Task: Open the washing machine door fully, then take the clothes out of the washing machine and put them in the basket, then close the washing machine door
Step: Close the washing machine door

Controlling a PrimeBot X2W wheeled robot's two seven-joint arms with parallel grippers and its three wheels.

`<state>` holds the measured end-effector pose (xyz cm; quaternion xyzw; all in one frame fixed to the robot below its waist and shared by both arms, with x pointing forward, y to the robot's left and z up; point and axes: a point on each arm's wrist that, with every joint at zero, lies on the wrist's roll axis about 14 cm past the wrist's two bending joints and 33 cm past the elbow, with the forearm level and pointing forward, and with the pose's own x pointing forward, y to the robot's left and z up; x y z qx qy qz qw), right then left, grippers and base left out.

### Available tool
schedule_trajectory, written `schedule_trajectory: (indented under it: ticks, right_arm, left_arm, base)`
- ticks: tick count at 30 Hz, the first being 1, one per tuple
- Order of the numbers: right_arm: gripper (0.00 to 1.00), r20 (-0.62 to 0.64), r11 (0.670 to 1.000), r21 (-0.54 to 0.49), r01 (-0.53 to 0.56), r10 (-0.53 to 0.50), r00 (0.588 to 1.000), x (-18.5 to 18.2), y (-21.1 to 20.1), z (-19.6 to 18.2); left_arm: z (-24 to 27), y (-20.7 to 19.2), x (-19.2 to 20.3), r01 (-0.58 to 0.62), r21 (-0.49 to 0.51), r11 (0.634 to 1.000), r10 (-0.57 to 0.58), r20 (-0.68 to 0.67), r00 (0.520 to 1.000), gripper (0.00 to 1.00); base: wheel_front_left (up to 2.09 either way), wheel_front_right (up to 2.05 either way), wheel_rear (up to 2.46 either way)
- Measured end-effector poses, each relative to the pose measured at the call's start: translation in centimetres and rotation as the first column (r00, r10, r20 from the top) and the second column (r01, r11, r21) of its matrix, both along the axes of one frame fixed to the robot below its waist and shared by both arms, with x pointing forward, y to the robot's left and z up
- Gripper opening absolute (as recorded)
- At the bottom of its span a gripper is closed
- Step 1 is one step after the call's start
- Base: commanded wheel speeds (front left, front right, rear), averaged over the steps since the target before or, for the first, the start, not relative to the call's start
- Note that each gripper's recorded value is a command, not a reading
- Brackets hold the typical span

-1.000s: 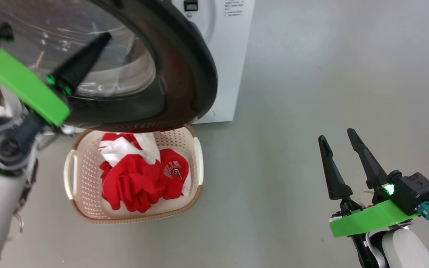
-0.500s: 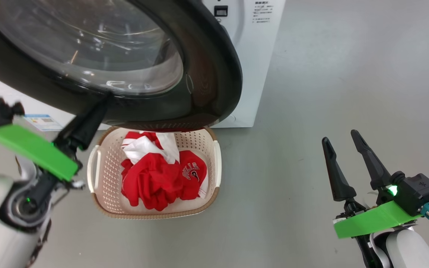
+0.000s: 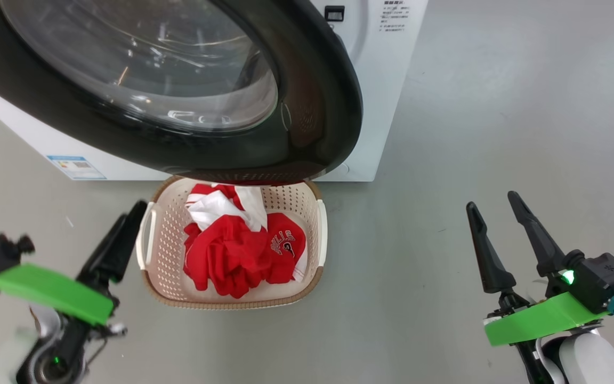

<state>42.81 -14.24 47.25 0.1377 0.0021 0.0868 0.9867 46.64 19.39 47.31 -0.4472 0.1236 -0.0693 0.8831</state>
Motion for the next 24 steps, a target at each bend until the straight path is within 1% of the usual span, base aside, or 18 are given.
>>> schedule_trajectory:
  ticks: [2,4,7,11,14,17,19,24]
  right_arm:
    - [1.00,0.000,1.000,-0.005,0.007,-0.007,1.000,-0.1,-0.3,0.0]
    - [1.00,-0.011,1.000,-0.009,0.015,-0.015,1.000,-0.5,-0.7,-0.3]
    - [1.00,-0.028,1.000,-0.014,0.028,-0.028,0.999,-1.2,-1.2,-0.7]
    - [1.00,-0.027,0.998,-0.022,0.060,-0.060,0.998,-1.6,-2.3,-0.6]
    - [1.00,-0.040,0.997,-0.027,0.075,-0.076,0.996,-2.3,-2.9,-0.9]
    - [1.00,-0.045,0.995,-0.030,0.091,-0.093,0.995,-2.8,-3.5,-1.0]
    - [1.00,-0.048,0.995,-0.032,0.096,-0.098,0.994,-3.0,-3.6,-1.1]
    - [1.00,-0.037,0.992,-0.036,0.119,-0.120,0.992,-3.2,-4.4,-0.7]
  left_arm:
    - [-0.8,0.3,-0.7,-0.020,0.006,1.000,0.020,-0.010,1.000,1.00]
    - [-1.7,0.5,-1.5,-0.027,0.034,0.999,0.027,-0.024,0.999,1.00]
    - [-2.6,1.0,-2.2,-0.058,0.036,0.998,0.060,-0.037,0.998,1.00]
    - [-3.8,0.7,-3.2,-0.047,0.088,0.995,0.051,-0.047,0.998,1.00]
    - [-4.6,0.2,-3.8,-0.039,0.100,0.994,0.045,-0.061,0.997,1.00]
    - [-5.7,0.3,-4.6,-0.022,0.146,0.989,0.034,-0.083,0.996,1.00]
    - [-6.1,0.3,-4.9,-0.017,0.158,0.987,0.032,-0.091,0.995,1.00]
    - [-6.4,1.0,-5.1,-0.050,0.202,0.978,0.067,-0.075,0.995,1.00]
  base:
    - [0.00,0.00,0.00]
    - [0.00,0.00,0.00]
    - [0.00,0.00,0.00]
    - [0.00,0.00,0.00]
    - [0.00,0.00,0.00]
    - [0.00,0.00,0.00]
    - [0.00,0.00,0.00]
    - [0.00,0.00,0.00]
